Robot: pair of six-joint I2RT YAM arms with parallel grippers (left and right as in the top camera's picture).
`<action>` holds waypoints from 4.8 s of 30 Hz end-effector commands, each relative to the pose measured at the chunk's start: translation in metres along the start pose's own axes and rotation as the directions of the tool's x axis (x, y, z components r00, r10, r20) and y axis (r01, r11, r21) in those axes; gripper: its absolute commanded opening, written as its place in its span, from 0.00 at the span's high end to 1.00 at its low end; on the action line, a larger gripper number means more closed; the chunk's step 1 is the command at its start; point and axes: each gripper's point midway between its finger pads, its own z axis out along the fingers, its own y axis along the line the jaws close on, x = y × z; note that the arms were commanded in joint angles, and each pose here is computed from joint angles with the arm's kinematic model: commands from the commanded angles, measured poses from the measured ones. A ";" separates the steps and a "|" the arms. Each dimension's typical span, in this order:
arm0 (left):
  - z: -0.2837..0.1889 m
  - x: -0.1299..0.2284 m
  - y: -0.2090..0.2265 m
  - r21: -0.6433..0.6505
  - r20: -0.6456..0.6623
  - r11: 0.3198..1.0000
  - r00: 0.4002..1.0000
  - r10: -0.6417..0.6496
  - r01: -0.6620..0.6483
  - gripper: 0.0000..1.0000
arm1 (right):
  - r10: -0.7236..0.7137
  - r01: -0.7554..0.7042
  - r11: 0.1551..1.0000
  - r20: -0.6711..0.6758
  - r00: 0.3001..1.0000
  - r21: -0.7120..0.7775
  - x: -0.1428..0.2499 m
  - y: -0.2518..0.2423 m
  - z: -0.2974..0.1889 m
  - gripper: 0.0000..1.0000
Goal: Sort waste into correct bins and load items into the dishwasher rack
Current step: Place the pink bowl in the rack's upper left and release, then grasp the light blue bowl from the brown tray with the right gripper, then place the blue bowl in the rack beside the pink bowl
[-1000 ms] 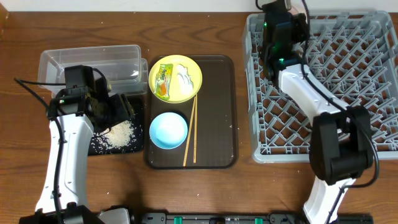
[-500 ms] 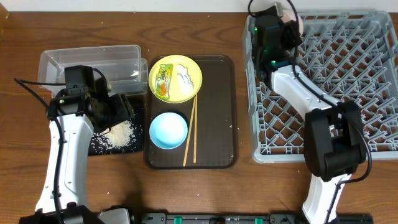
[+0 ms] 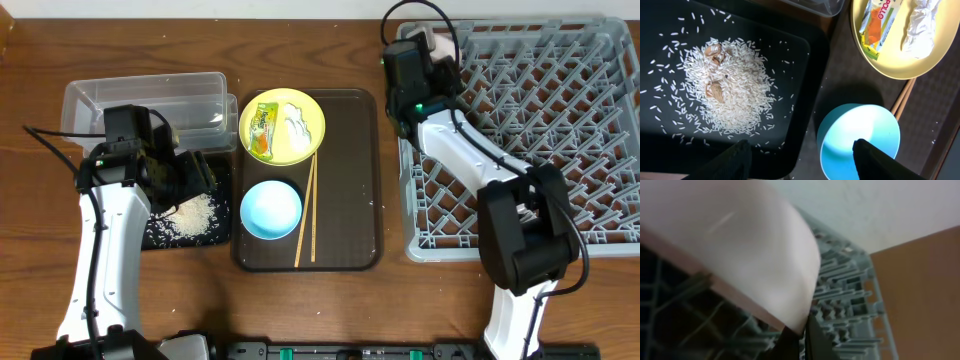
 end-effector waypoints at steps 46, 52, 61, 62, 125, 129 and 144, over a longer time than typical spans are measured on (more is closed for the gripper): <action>-0.017 0.010 0.072 -0.307 0.055 0.912 0.961 -0.270 0.274 0.16 | -0.228 -0.114 0.288 -0.183 0.956 -0.951 0.083 0.239 -0.287 0.65; -0.017 0.010 0.072 -0.307 0.055 0.912 0.961 -0.270 0.274 0.16 | -0.234 -0.164 0.326 -0.247 0.940 -0.931 0.095 0.253 -0.282 0.91; -0.017 0.011 0.072 -0.307 0.054 0.912 0.961 -0.270 0.274 0.16 | -0.030 -0.170 0.427 -0.202 0.979 -0.888 0.033 0.192 -0.255 0.99; -0.017 0.011 0.072 -0.307 0.054 0.912 0.961 -0.270 0.274 0.16 | 0.010 -0.173 0.447 -0.188 0.982 -0.878 0.022 0.178 -0.250 0.99; -0.016 0.008 0.070 -0.293 0.060 0.916 0.961 -0.268 0.274 0.16 | 0.078 -0.073 0.996 -0.112 0.991 0.048 0.037 -0.021 0.060 0.99; -0.016 0.008 0.070 -0.293 0.060 0.916 0.961 -0.268 0.274 0.16 | 0.132 -0.145 0.986 -0.160 0.978 -0.078 0.047 0.005 0.048 0.99; -0.016 0.008 0.070 -0.292 0.060 0.916 0.961 -0.269 0.274 0.15 | 0.436 -0.388 0.720 -0.060 0.898 -0.575 -0.043 -0.032 -0.074 0.54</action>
